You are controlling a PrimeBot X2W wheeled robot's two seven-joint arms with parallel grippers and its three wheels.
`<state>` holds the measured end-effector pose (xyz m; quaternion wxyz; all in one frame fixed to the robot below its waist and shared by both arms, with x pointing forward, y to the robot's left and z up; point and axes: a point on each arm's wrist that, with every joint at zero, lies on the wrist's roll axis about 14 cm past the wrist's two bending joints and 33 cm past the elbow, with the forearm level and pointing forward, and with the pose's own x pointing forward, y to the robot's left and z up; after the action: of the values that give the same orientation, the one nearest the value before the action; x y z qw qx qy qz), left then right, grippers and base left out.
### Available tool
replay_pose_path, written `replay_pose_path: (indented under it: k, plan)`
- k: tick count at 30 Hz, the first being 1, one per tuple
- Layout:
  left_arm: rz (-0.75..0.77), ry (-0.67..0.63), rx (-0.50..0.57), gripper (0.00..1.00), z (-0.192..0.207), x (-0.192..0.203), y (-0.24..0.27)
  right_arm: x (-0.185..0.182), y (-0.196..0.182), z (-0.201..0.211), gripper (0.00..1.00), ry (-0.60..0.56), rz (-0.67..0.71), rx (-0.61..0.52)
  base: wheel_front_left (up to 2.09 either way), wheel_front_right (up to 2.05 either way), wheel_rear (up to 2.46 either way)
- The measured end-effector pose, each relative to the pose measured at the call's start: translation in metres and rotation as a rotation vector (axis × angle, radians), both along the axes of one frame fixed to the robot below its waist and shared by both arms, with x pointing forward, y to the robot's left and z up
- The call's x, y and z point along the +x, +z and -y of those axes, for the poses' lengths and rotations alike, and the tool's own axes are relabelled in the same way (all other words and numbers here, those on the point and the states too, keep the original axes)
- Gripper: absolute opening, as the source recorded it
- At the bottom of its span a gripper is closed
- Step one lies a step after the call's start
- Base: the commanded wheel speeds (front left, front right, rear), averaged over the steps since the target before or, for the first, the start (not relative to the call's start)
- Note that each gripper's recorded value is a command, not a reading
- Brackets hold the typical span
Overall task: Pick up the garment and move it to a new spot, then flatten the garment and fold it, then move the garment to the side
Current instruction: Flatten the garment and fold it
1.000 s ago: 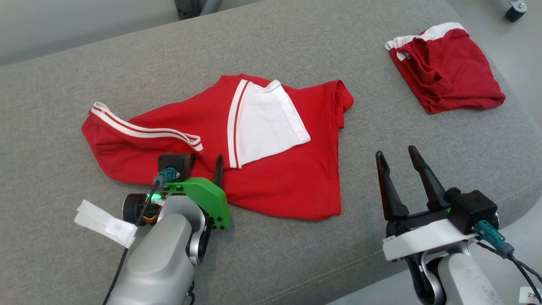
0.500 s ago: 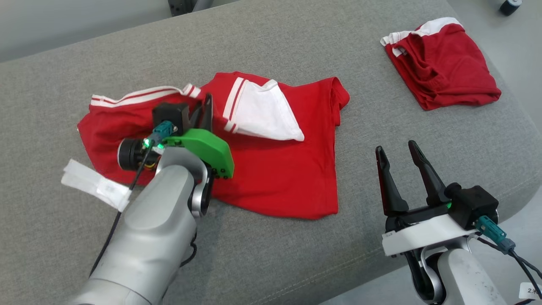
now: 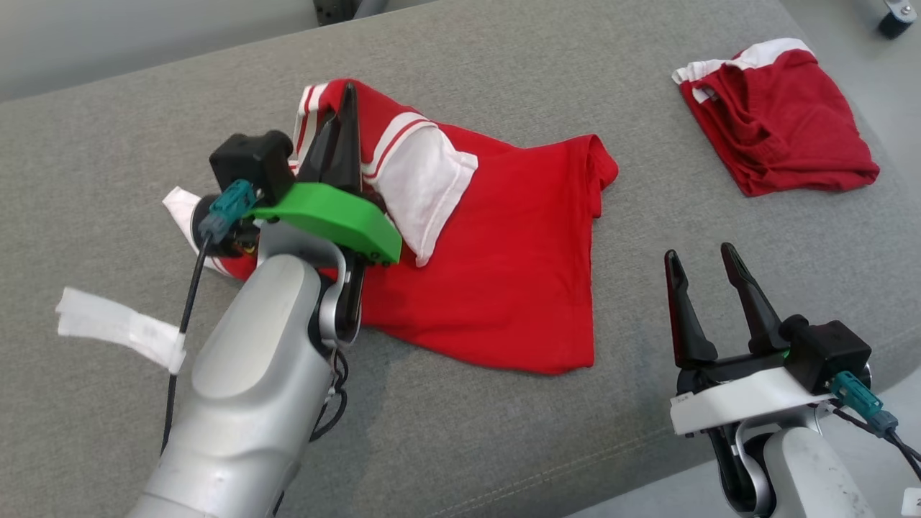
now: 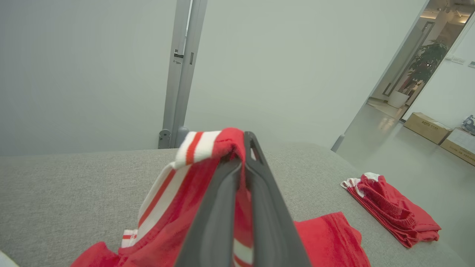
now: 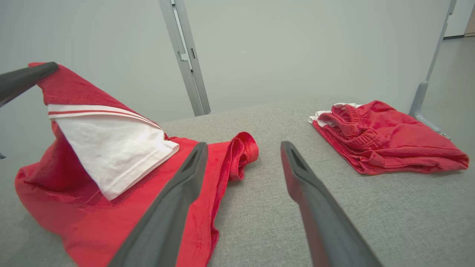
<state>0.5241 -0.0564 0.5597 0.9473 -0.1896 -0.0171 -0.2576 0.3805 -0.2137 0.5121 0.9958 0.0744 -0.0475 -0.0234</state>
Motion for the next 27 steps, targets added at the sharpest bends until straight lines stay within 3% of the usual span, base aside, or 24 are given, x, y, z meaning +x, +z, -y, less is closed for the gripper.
replay_pose_path:
  k: [7, 18, 27]
  plan:
    - [-0.069, 0.124, 0.022, 0.00, -0.070, -0.024, -0.038, 0.010, -0.001, -0.021, 1.00, 0.065, 0.004, 0.000, 0.00, 0.00, 0.00]
    - [-0.121, 0.387, 0.068, 0.00, -0.191, -0.067, -0.050, 0.019, 0.005, -0.063, 1.00, 0.188, 0.030, 0.006, 0.00, 0.00, 0.00]
    - [-0.210, 0.482, 0.141, 0.00, -0.245, -0.097, -0.062, 0.021, 0.010, -0.079, 1.00, 0.233, 0.045, 0.007, 0.00, 0.00, 0.00]
